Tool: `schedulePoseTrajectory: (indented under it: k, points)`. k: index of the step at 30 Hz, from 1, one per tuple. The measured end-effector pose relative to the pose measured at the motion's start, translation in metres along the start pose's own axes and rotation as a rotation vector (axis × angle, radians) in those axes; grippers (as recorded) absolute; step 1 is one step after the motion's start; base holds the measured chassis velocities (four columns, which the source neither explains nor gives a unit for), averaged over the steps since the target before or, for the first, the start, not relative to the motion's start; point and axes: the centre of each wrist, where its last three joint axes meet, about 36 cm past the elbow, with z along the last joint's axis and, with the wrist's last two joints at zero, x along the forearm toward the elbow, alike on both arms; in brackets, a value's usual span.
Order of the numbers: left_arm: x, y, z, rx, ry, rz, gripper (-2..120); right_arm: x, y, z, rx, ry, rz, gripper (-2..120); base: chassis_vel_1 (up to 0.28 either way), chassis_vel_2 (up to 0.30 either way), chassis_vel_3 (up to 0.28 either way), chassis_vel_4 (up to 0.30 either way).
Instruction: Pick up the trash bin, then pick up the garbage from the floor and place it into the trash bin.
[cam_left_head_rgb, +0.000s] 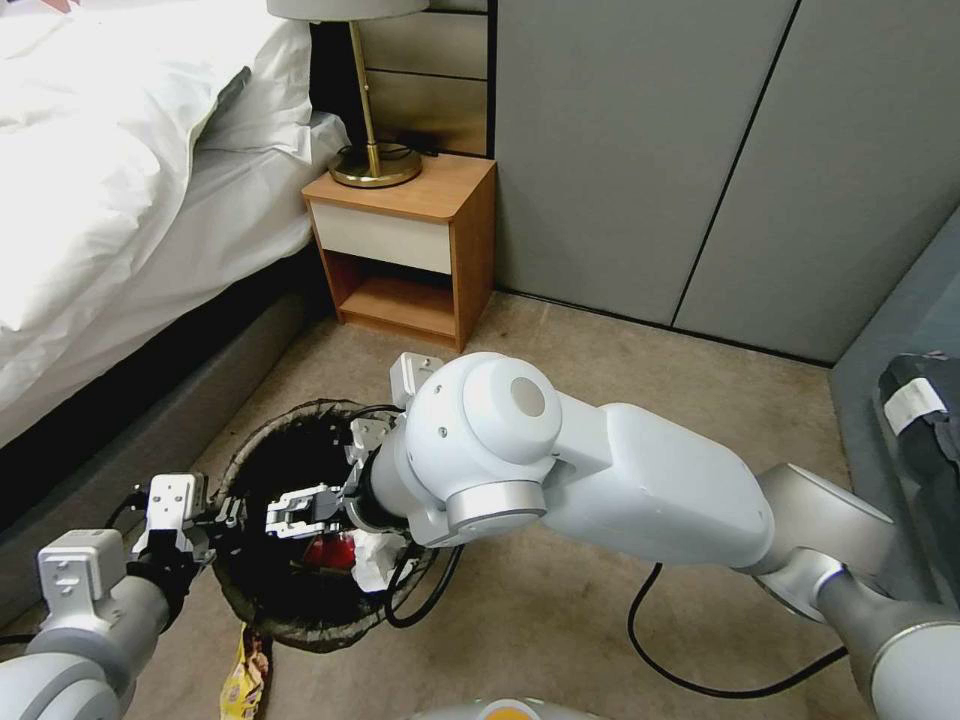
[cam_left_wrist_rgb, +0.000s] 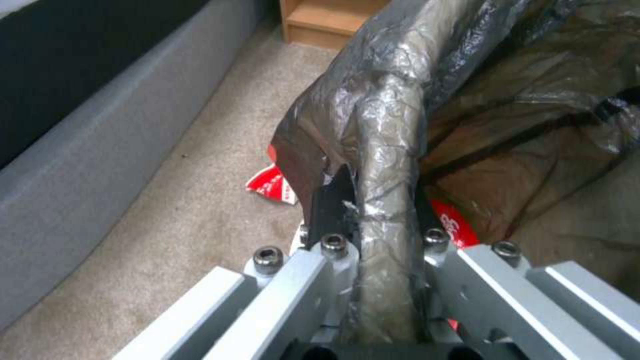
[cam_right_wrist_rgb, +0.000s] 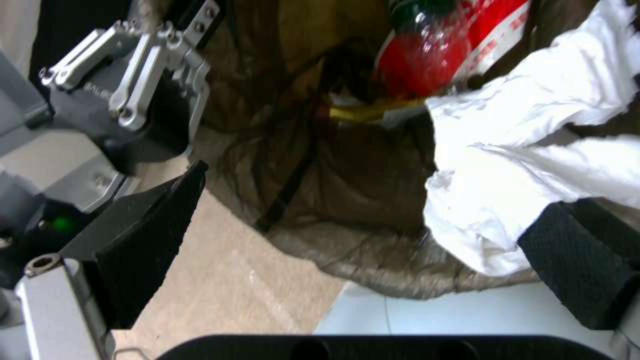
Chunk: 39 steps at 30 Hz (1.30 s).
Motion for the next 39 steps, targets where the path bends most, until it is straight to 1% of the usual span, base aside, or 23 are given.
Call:
schedulePoseTrajectory:
  k: [2,4,5,8,9,13,14,15,16,17,19,23,25,27,29,30,31,32,34,35,37,38,39]
  points:
    - [0.000,0.000,0.000,0.000,0.000,0.000,1,0.000,-0.001,0.001,0.005,-0.010,0.002,100,0.000,0.000,0.000,0.000]
    - [0.000,0.000,0.000,0.001,-0.001,0.000,1,0.003,-0.008,0.009,0.055,-0.083,-0.003,100,0.000,0.000,0.000,0.000]
    - [0.000,0.000,0.000,0.001,-0.001,0.000,1,0.003,-0.008,0.009,0.055,-0.083,-0.003,100,0.000,0.000,0.000,0.000]
    - [0.000,0.000,0.000,0.000,-0.002,0.000,1,0.006,-0.026,0.025,0.158,-0.201,-0.041,100,0.000,0.000,0.000,0.000]
    - [0.000,0.000,0.000,0.000,-0.002,0.000,1,0.006,-0.026,0.025,0.158,-0.201,-0.041,100,0.000,0.000,0.000,0.000]
    - [0.000,0.000,-0.001,-0.002,-0.002,0.001,1,0.015,-0.056,0.046,0.244,-0.324,-0.140,100,0.000,0.000,0.000,0.000]
    - [0.000,0.000,-0.001,-0.002,-0.002,0.001,1,0.015,-0.056,0.046,0.244,-0.324,-0.140,100,0.000,0.000,0.000,0.000]
    - [0.000,0.000,-0.001,-0.002,-0.002,0.001,1,0.016,-0.062,0.049,0.260,-0.354,-0.148,100,0.000,0.000,0.000,0.000]
    - [0.000,0.000,0.000,-0.004,0.000,0.000,1,0.017,-0.079,0.056,0.301,-0.422,-0.150,100,0.000,0.000,0.000,0.000]
    - [0.000,0.000,0.000,-0.004,0.000,0.000,1,0.017,-0.079,0.056,0.301,-0.422,-0.150,100,0.000,0.000,0.000,0.000]
    - [0.000,0.001,0.000,-0.007,0.002,-0.003,1,0.021,-0.102,0.066,0.373,-0.494,-0.129,100,0.000,0.000,0.000,0.000]
    - [0.000,0.000,0.000,-0.007,0.004,-0.001,1,0.032,-0.113,0.081,0.422,-0.529,-0.116,100,0.000,0.000,0.000,0.000]
    - [0.000,0.000,0.000,-0.007,0.004,-0.001,1,0.035,-0.114,0.085,0.428,-0.539,-0.110,100,0.000,0.000,0.000,0.000]
    - [0.000,0.000,0.001,-0.006,0.006,-0.002,1,0.040,-0.115,0.092,0.449,-0.579,-0.098,100,0.000,0.000,0.000,0.000]
    - [0.001,0.000,0.002,-0.005,0.008,-0.006,1,0.048,-0.117,0.100,0.480,-0.679,-0.085,100,0.000,0.000,0.000,0.000]
    - [0.001,0.000,0.002,-0.005,0.008,-0.006,1,0.048,-0.117,0.100,0.480,-0.679,-0.085,100,0.000,0.000,0.000,0.000]
    - [0.001,0.000,0.002,-0.004,0.009,-0.007,1,0.050,-0.118,0.103,0.487,-0.719,-0.082,100,0.000,0.000,0.000,0.000]
    - [0.002,0.001,0.002,-0.003,0.009,-0.012,1,0.051,-0.124,0.107,0.496,-0.797,-0.067,100,0.000,0.000,0.000,0.000]
    - [0.002,0.001,0.002,-0.002,0.008,-0.013,1,0.051,-0.126,0.108,0.500,-0.820,-0.061,100,0.000,0.000,0.000,0.000]
    - [0.002,0.002,0.002,0.001,0.008,-0.017,1,0.049,-0.138,0.112,0.520,-0.944,-0.013,100,0.000,0.000,0.000,0.000]
    - [0.002,0.002,0.002,0.006,0.007,-0.017,1,0.045,-0.154,0.120,0.521,-1.030,0.042,100,0.000,0.000,0.000,0.000]
    - [0.002,0.002,0.002,0.006,0.007,-0.017,1,0.045,-0.154,0.120,0.521,-1.030,0.042,100,0.000,0.000,0.000,0.000]
    - [0.002,0.002,0.003,0.010,0.006,-0.017,1,0.043,-0.169,0.128,0.514,-1.099,0.107,100,0.000,0.000,0.000,0.000]
